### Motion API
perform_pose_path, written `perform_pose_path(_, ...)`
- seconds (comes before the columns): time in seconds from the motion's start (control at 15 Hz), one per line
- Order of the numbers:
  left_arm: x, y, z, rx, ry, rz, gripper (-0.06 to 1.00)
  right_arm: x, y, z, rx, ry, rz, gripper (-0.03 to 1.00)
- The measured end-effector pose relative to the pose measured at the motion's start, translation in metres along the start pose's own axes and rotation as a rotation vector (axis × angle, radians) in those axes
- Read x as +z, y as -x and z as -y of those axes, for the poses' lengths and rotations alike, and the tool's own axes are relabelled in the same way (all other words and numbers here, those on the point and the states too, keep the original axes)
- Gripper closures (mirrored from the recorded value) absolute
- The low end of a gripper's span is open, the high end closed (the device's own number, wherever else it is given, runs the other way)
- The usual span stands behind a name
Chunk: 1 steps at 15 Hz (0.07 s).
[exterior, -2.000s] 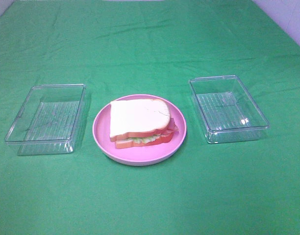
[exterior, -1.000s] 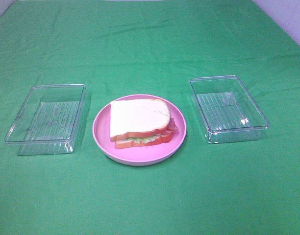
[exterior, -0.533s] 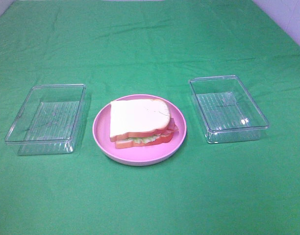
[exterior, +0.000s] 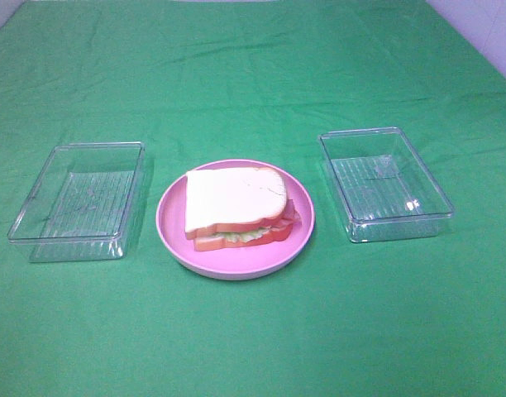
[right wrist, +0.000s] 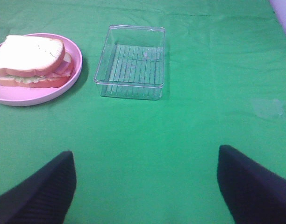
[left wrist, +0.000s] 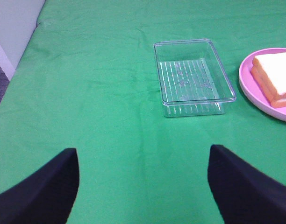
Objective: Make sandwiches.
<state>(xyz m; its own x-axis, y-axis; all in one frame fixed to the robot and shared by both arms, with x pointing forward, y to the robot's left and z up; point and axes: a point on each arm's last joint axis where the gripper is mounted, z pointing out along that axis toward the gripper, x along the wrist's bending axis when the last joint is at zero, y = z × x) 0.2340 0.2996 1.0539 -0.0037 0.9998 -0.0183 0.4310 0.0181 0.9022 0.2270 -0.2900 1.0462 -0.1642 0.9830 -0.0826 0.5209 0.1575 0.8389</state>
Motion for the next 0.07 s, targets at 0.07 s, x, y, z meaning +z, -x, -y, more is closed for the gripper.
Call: perform_pose_path(0.07, 0.0000, 0.0000, 0.0000, 0.000, 0.000, 0.000, 0.22, 0.0000, 0.0000, 0.0000, 0.000, 0.000, 0.000, 0.21)
